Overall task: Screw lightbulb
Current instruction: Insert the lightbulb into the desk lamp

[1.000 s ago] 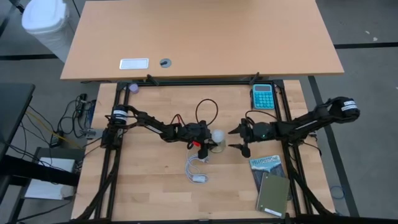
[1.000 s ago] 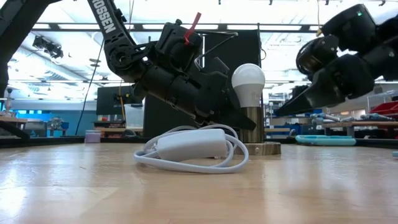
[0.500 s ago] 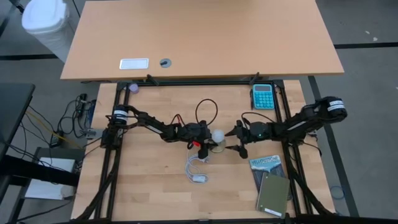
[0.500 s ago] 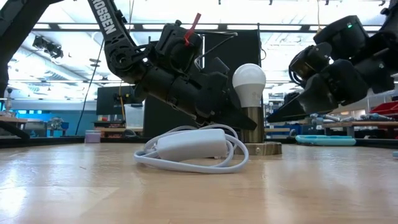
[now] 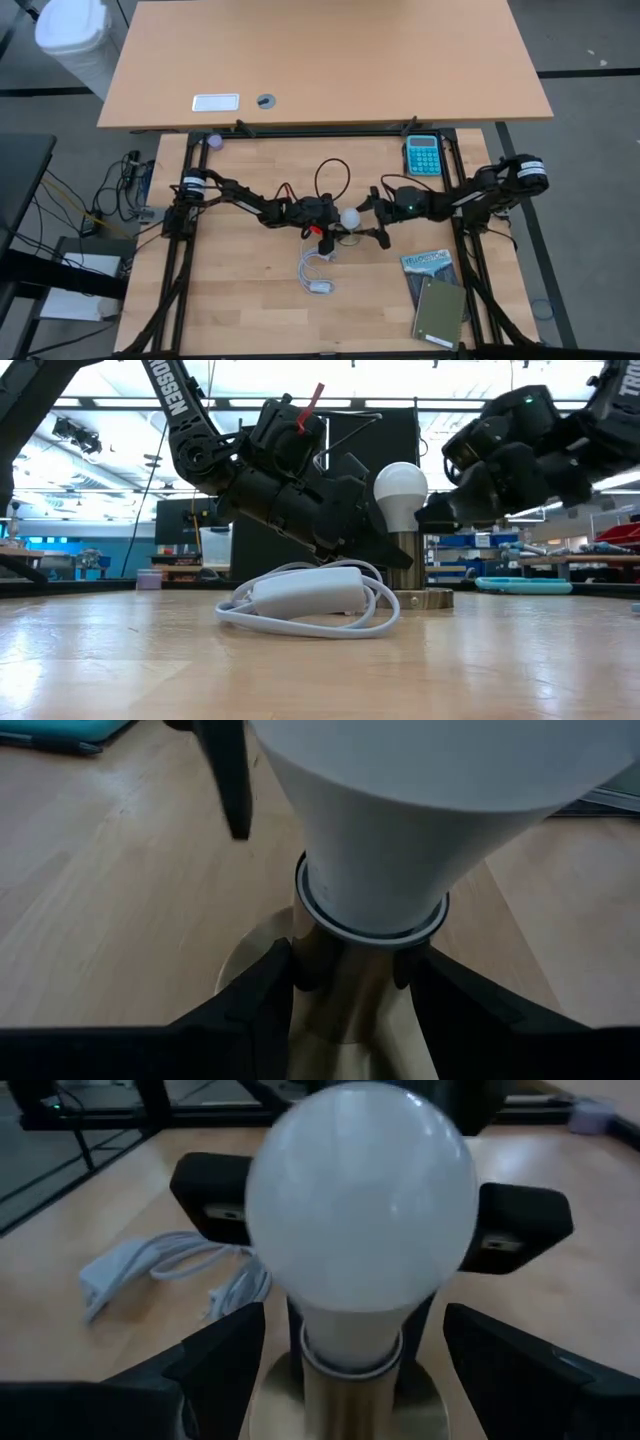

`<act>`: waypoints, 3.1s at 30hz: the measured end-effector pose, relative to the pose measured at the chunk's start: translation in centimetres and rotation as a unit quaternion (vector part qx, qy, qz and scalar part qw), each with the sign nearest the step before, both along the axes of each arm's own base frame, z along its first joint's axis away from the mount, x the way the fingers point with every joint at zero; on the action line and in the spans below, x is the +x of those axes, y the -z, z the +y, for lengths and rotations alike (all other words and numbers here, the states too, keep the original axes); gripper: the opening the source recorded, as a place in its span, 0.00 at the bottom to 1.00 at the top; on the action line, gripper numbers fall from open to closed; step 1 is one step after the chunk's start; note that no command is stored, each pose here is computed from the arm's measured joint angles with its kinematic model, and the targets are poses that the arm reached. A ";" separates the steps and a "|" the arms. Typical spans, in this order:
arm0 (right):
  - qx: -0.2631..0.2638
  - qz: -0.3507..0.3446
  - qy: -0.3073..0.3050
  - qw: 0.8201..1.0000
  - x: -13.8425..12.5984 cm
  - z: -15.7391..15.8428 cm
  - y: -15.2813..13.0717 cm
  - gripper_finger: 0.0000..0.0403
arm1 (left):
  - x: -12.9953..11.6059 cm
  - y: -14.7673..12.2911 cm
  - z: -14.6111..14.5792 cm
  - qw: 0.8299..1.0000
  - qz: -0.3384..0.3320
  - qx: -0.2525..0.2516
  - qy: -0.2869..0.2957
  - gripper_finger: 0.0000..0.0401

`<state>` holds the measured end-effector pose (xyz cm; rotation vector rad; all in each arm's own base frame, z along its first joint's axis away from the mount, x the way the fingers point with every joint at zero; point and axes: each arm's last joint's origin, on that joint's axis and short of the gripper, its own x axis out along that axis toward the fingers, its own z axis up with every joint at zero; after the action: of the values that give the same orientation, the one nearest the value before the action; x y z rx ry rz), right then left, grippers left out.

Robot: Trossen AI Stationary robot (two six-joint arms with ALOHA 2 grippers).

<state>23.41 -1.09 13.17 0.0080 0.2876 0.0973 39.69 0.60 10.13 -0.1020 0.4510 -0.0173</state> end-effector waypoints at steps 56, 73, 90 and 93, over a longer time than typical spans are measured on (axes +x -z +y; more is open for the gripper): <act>-0.004 -0.011 0.023 1.000 0.9 1.2 -0.2 0.55 | 0.0 0.0 0.1 1.000 0.001 -0.013 -0.029 0.47; 0.003 -0.011 0.133 0.991 0.8 2.1 -0.2 0.49 | 0.0 0.0 0.5 0.995 -0.007 -0.003 -0.098 0.47; -0.004 -0.018 0.257 0.966 3.9 4.6 0.3 0.49 | 0.0 -0.1 0.3 0.989 -0.011 0.011 -0.144 0.47; -0.013 -0.019 0.274 0.962 3.8 5.4 0.4 0.48 | 0.0 -0.1 0.0 0.988 -0.011 0.020 -0.151 0.47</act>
<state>27.18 4.26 12.78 0.0596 0.2393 -0.4564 39.65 0.56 10.25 -0.1290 0.4092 0.2878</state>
